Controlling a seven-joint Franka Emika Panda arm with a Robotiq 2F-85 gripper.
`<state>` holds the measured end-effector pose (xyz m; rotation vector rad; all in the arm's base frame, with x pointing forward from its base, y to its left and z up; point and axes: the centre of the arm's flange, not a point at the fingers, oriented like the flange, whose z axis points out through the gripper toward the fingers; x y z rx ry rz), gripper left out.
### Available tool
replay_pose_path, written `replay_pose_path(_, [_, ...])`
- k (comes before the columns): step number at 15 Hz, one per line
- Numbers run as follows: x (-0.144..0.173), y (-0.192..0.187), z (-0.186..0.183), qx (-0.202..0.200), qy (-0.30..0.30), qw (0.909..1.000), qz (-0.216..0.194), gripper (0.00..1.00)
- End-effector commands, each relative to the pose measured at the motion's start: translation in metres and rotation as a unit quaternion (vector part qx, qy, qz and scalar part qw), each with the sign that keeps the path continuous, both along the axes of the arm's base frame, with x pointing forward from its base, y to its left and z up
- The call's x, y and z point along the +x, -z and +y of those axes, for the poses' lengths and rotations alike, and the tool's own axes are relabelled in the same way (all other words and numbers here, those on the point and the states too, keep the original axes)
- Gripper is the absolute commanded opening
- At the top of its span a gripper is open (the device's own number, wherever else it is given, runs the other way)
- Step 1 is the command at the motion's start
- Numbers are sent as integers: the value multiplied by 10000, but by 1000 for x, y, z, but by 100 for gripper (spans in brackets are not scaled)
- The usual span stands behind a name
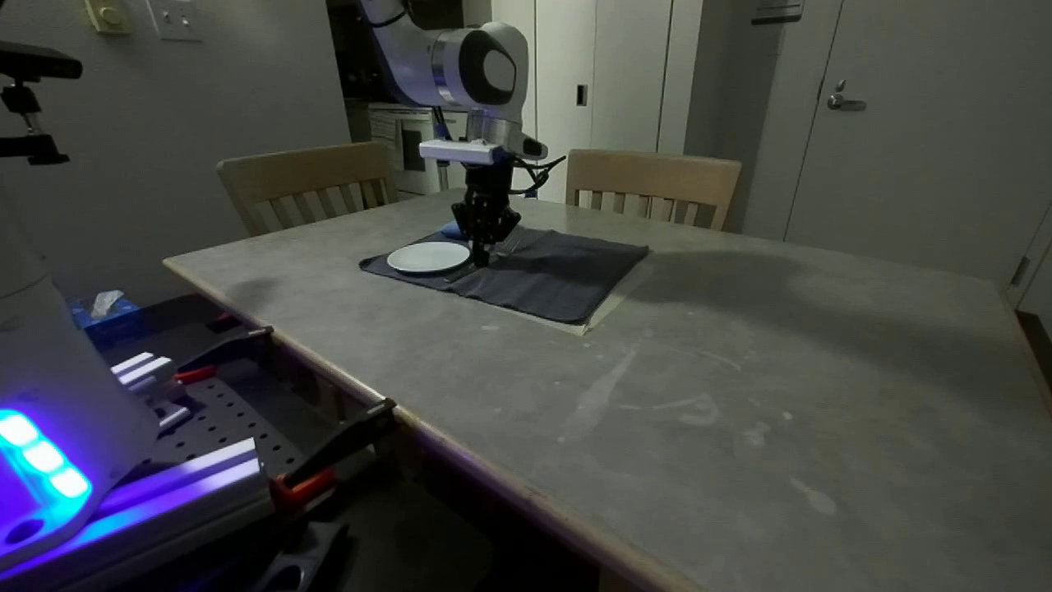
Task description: Put the fork on the table
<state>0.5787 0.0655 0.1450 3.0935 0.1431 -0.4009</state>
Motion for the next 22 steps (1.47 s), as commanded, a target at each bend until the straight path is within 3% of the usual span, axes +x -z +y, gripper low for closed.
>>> replay_pose_path(1, [-24, -10, 9, 2, -243, 9996, 136, 3])
replay_pose_path(6, [-38, -14, 17, -77, -354, 9990, 245, 3])
replay_pose_path(11, [-42, -28, 14, -398, -219, 9990, -11, 3])
replay_pose_path(16, [-50, -45, 18, -209, -366, 9986, 304, 3])
replay_pose_path(22, [-60, -38, 38, 76, -867, 9940, 668, 3])
